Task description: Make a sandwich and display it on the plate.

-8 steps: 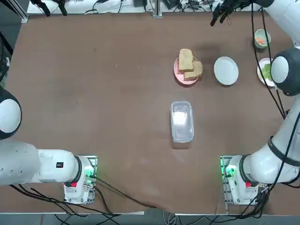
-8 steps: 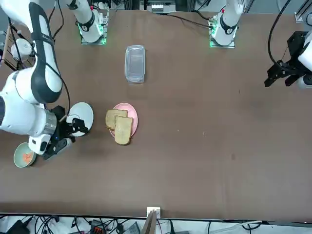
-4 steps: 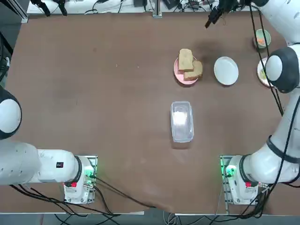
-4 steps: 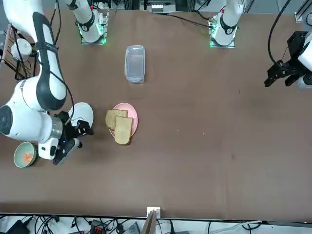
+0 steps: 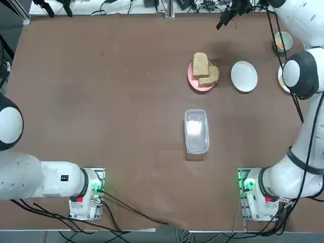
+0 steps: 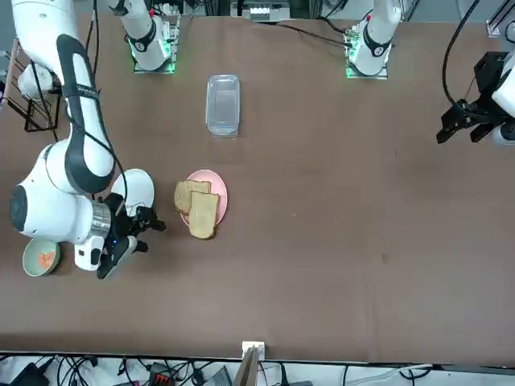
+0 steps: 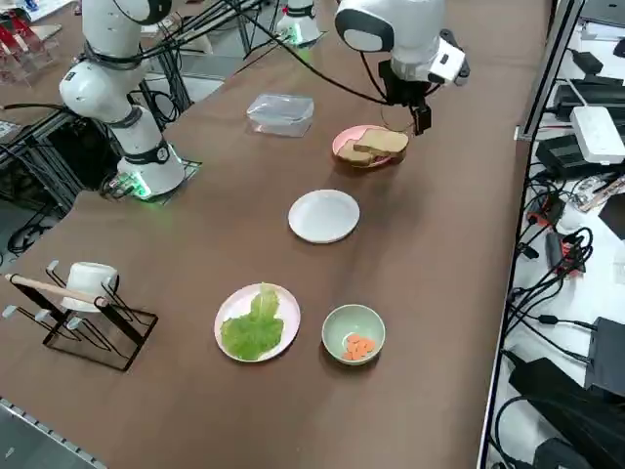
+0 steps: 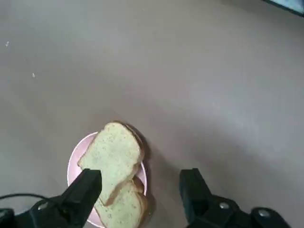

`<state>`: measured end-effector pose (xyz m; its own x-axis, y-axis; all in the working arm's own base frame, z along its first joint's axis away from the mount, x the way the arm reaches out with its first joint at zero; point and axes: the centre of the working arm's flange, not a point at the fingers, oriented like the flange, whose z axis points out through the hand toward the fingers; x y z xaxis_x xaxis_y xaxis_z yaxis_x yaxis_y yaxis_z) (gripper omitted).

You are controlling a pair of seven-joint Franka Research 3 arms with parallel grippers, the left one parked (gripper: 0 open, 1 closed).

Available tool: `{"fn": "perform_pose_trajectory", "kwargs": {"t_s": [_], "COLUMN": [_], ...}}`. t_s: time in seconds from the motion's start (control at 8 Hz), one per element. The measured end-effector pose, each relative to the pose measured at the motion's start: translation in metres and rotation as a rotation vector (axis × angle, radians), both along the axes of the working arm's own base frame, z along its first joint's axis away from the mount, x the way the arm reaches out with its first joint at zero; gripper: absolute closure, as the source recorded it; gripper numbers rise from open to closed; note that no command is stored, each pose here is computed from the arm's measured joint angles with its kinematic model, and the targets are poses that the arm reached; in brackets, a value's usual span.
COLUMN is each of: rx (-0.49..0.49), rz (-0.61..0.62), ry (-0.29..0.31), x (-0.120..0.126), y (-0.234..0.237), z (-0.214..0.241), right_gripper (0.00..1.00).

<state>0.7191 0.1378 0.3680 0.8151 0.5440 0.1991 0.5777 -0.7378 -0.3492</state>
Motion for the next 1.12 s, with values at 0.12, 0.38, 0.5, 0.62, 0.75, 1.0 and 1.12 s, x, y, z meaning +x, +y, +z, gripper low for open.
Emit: {"fn": "perform_pose_trajectory", "kwargs": {"t_s": [0.12, 0.38, 0.5, 0.62, 0.75, 1.0, 1.12], "rx": [0.000, -0.001, -0.004, -0.008, -0.010, -0.011, -0.010], "rz": [0.016, 0.028, 0.026, 0.032, 0.048, 0.063, 0.069], "ry": [0.001, 0.018, 0.032, 0.045, 0.060, 0.086, 0.092], "x": [-0.002, -0.004, -0.004, -0.003, -0.003, -0.003, -0.003], "y": [0.011, 0.018, 0.015, 0.009, 0.006, 0.010, 0.017], "z": [-0.001, -0.009, -0.017, -0.029, -0.045, -0.076, -0.085], "right_gripper": [0.00, 0.01, 0.01, 0.01, 0.02, 0.02, 0.02]}}
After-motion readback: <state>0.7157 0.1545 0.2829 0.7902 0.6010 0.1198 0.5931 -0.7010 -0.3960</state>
